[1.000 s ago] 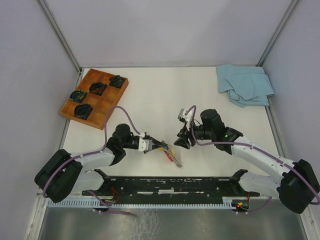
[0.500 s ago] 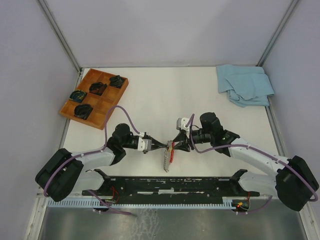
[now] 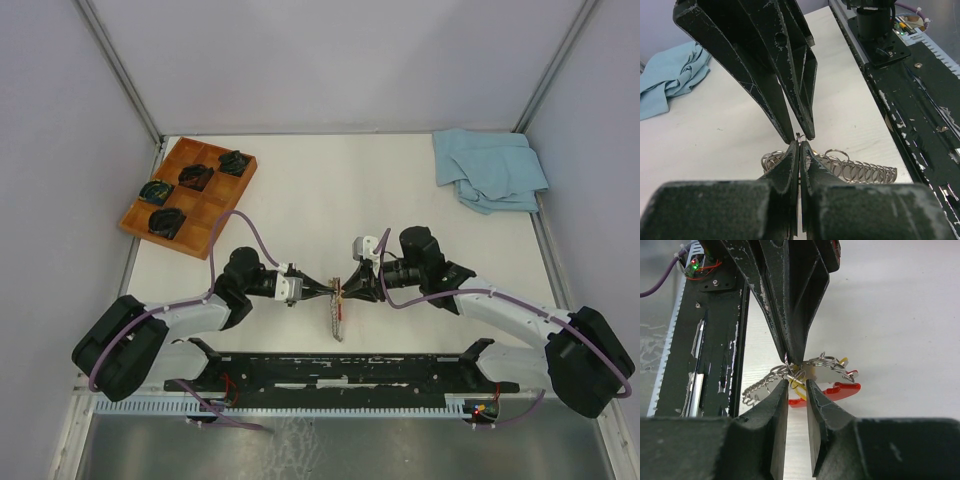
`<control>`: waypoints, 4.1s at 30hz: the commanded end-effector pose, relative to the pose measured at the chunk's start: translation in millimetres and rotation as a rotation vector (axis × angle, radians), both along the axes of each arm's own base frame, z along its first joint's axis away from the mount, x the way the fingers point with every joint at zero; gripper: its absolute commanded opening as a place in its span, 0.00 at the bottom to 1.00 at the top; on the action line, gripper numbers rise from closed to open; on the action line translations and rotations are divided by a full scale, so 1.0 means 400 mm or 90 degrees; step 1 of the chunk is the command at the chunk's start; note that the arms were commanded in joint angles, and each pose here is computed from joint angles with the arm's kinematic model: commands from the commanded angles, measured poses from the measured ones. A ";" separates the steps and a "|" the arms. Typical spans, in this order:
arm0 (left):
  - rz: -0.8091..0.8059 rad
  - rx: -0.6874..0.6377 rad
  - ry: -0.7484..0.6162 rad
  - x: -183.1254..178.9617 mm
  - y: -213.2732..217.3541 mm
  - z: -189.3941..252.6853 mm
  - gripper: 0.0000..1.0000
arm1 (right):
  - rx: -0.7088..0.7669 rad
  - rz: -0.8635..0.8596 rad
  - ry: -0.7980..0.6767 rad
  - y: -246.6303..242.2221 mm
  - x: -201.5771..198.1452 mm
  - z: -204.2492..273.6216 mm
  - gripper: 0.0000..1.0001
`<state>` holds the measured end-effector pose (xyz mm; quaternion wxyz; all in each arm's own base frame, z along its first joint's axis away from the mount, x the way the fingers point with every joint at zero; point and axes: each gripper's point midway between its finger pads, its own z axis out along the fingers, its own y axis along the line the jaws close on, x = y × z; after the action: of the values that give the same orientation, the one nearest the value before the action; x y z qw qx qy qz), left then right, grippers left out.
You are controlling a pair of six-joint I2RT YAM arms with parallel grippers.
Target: Put the keys on the keyring
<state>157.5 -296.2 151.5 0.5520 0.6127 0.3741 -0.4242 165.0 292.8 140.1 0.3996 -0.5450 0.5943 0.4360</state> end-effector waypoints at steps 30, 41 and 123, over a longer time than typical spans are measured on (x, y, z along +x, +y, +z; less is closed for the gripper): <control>-0.007 -0.020 -0.026 0.005 -0.012 0.037 0.03 | 0.041 -0.048 0.048 0.024 0.007 0.101 0.01; -0.041 -0.029 -0.025 -0.027 -0.028 0.048 0.03 | 0.076 -0.191 0.043 0.060 0.074 0.150 0.01; 0.865 -0.160 0.497 0.357 0.336 0.217 0.99 | -0.153 -1.043 -0.070 -0.575 0.151 0.236 1.00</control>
<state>317.9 -200.0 225.0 0.5907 0.0519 0.7605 -0.2647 231.3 92.1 205.3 0.5337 -0.0247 0.8441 -0.0445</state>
